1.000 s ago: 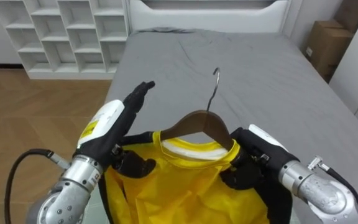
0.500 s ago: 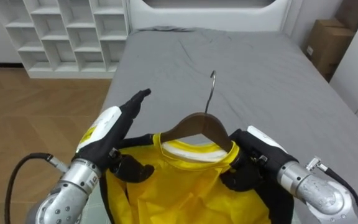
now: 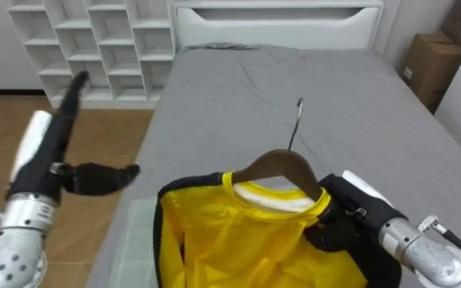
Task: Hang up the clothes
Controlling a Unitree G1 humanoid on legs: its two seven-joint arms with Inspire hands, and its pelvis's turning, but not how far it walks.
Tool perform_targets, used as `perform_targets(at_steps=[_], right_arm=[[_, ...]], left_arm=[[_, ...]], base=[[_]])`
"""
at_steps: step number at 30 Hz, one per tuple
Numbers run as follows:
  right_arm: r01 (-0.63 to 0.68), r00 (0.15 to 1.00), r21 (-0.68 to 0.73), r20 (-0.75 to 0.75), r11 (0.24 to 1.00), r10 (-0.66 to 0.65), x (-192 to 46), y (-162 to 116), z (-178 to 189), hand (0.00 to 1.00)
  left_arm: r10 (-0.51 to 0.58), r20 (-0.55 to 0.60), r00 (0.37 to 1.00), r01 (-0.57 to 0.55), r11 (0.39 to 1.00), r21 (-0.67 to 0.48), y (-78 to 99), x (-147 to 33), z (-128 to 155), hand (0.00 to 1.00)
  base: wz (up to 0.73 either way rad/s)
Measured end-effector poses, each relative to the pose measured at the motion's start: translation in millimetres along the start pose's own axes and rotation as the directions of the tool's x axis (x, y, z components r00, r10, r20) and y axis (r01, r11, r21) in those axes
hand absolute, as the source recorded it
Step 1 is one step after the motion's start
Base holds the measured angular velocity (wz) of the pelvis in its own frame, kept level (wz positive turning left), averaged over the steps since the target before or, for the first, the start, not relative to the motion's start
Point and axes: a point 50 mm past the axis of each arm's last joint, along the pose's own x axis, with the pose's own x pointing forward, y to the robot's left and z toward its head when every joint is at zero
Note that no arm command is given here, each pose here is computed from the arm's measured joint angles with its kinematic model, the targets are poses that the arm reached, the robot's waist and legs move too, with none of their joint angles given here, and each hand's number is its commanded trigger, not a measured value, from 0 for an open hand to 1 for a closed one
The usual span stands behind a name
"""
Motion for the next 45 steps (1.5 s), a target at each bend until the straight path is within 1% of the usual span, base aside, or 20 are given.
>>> perform_targets(at_steps=[2,4,6,8,11,14,15,17,18,21,24,26,27,29,30,31,32,35,38,45], right_arm=[[0.028,1.000,-0.013,-0.008,1.000,-0.028,-5.4,-7.2,-2.2,1.00],[0.047,0.998,-0.013,-0.028,0.999,-0.048,-10.0,-11.3,-7.9,1.00],[0.066,0.996,-0.005,-0.060,0.998,-0.066,-14.2,-10.2,-15.1,1.00],[0.076,0.993,0.004,-0.088,0.997,-0.076,-18.0,-7.4,-21.7,1.00],[0.085,0.992,0.006,-0.093,0.996,-0.084,-19.0,-8.1,-23.0,1.00],[0.090,0.992,0.002,-0.092,0.996,-0.089,-19.5,-9.7,-22.8,1.00],[0.091,0.992,0.001,-0.092,0.996,-0.091,-19.6,-10.1,-22.8,1.00],[0.093,0.991,0.001,-0.099,0.996,-0.093,-19.9,-10.7,-23.5,1.00],[0.094,0.990,0.002,-0.103,0.996,-0.093,-20.0,-10.8,-23.9,1.00],[0.097,0.989,0.000,-0.112,0.995,-0.096,-21.1,-13.8,-25.2,1.00],[0.103,0.989,0.013,-0.108,0.995,-0.101,-21.8,-15.8,-25.4,1.00],[0.107,0.988,0.013,-0.111,0.994,-0.105,-22.1,-16.7,-24.1,1.00],[0.109,0.988,0.014,-0.113,0.994,-0.107,-22.3,-17.1,-23.9,1.00],[0.115,0.986,0.019,-0.127,0.993,-0.112,-22.8,-19.0,-25.3,1.00],[0.116,0.985,0.019,-0.128,0.993,-0.113,-22.6,-19.4,-25.1,1.00],[0.119,0.985,0.020,-0.125,0.993,-0.116,-22.4,-20.2,-24.4,1.00],[0.121,0.985,0.021,-0.122,0.992,-0.118,-22.6,-20.7,-23.9,1.00],[0.124,0.988,0.018,-0.099,0.992,-0.121,-21.7,-22.1,-18.3,1.00],[0.124,0.988,0.017,-0.098,0.992,-0.121,-21.7,-22.1,-18.1,1.00],[0.124,0.988,0.015,-0.099,0.992,-0.122,-21.7,-22.2,-18.0,1.00]], left_arm=[[0.142,-0.044,0.989,-0.143,0.989,-0.031,25.0,-4.7,-9.9,0.00],[0.232,-0.085,0.969,-0.236,0.971,-0.037,40.1,-12.3,-18.9,0.00],[0.298,-0.152,0.942,-0.306,0.951,-0.033,49.8,-23.4,-34.7,0.00],[0.360,-0.237,0.902,-0.367,0.930,0.017,59.2,-39.7,-54.8,0.00],[0.418,-0.297,0.859,-0.420,0.906,0.060,66.8,-53.8,-69.1,0.00],[0.442,-0.352,0.825,-0.441,0.893,0.089,69.0,-63.7,-84.5,0.00],[0.444,-0.370,0.816,-0.441,0.892,0.099,68.7,-66.5,-89.4,0.00],[0.439,-0.451,0.777,-0.424,0.895,0.141,68.2,-81.4,-108.8,0.00],[0.437,-0.468,0.768,-0.420,0.895,0.148,68.1,-84.8,-112.6,0.00],[0.401,-0.582,0.707,-0.402,0.906,0.135,59.1,-102.6,-135.4,0.00],[0.331,-0.694,0.639,-0.332,0.933,0.140,43.7,-127.0,-158.4,0.00],[0.256,-0.792,0.555,-0.217,0.963,0.159,34.0,-159.9,-178.4,0.00],[0.237,-0.812,0.533,-0.196,0.968,0.154,31.8,-167.4,-181.6,0.00],[0.138,-0.887,0.441,-0.088,0.990,0.111,18.9,-195.1,-194.9,0.00],[0.112,-0.904,0.413,-0.060,0.994,0.096,15.3,-202.6,-197.7,0.00],[0.070,-0.931,0.359,-0.024,0.998,0.065,8.4,-217.3,-201.4,0.00],[0.052,-0.941,0.334,-0.016,0.999,0.050,5.2,-223.9,-202.5,0.00],[-0.033,-0.979,0.202,0.058,0.998,-0.022,-4.6,-258.2,-208.1,0.00],[-0.091,-0.988,0.126,0.098,0.992,-0.079,-6.9,-277.2,-209.0,0.00],[-0.146,-0.987,0.072,0.142,0.981,-0.135,-11.9,-290.6,-208.0,0.00]], base=[[0.00],[0.00],[0.02],[0.10],[0.14],[0.03],[0.00],[0.00],[0.00],[0.00],[0.00],[-0.06],[-0.05],[0.00],[0.00],[0.00],[-0.06],[-0.11],[0.00],[-0.02]])
